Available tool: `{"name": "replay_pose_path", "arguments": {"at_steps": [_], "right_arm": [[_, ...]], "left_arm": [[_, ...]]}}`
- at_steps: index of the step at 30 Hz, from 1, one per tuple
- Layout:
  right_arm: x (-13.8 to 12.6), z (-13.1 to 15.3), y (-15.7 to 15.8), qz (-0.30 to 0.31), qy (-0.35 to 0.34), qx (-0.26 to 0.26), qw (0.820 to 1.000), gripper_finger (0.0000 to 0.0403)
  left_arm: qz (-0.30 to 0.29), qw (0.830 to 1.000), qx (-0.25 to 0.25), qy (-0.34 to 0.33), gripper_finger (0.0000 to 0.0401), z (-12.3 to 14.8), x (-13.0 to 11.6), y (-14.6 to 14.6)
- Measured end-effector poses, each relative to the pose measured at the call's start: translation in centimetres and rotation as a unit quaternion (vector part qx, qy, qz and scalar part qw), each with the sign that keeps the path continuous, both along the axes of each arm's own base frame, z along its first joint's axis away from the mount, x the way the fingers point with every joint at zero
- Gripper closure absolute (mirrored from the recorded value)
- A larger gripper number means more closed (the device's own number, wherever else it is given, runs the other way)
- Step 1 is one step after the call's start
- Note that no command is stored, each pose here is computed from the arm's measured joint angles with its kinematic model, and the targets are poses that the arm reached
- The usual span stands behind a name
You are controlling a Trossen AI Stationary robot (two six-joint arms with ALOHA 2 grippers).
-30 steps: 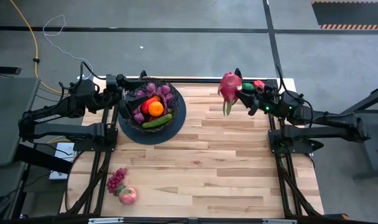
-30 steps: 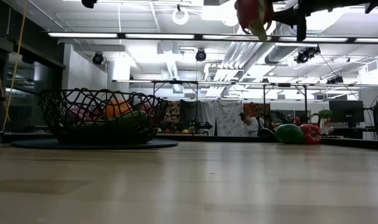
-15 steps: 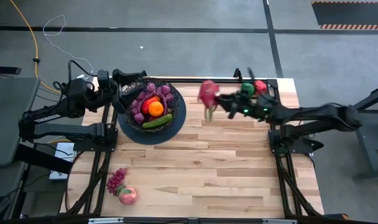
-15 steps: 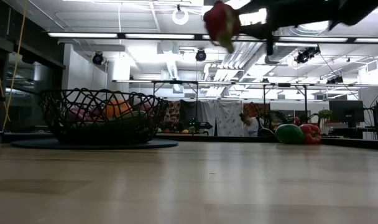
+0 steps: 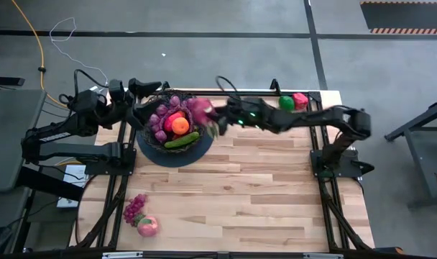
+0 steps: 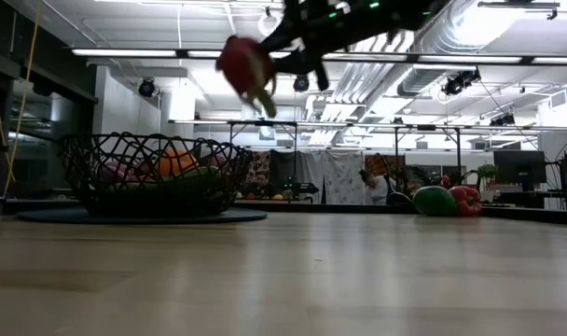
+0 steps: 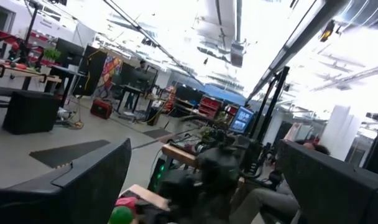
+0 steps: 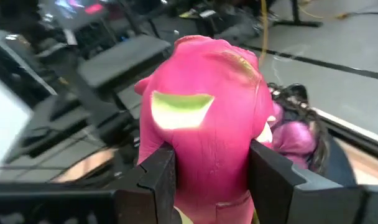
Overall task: Build produce basket
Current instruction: Put the pink dragon fruit into the black wire basket
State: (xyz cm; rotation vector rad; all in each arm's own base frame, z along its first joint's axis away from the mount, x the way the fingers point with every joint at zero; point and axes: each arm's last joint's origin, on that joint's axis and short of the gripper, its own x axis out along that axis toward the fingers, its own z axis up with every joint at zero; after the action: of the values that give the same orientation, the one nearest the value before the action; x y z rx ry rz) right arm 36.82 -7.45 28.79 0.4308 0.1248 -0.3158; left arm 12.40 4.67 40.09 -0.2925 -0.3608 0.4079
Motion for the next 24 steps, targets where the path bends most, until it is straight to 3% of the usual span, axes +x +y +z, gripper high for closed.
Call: {"name": "replay_pose_path", "arguments": {"at_steps": [4,9,12,20,24], "right_arm": [[3.1,0.3,-2.1,-0.007,0.011,0.015,1.0,0.0253],[6.2,0.8,-4.0,-0.021,-0.023,0.105,0.994,0.0253],[7.6,-0.1,-4.6,-0.028,0.0,0.133,0.991,0.0253],[9.3,-3.0,-4.9,-0.045,0.076,0.196,0.977,0.0249],[9.4,-3.3,-5.0,-0.054,0.08,0.194,0.976,0.0214]], "left_arm": [[-0.004,1.0,-0.003,-0.013,0.001,0.2,-0.1,0.0],[-0.006,1.0,-0.003,-0.015,0.001,0.2,-0.1,0.0],[-0.006,1.0,-0.002,-0.015,0.001,0.2,-0.1,0.0],[-0.005,1.0,0.001,-0.013,0.001,0.2,-0.1,0.0],[-0.004,1.0,0.005,-0.011,0.001,0.2,-0.1,0.0]]}}
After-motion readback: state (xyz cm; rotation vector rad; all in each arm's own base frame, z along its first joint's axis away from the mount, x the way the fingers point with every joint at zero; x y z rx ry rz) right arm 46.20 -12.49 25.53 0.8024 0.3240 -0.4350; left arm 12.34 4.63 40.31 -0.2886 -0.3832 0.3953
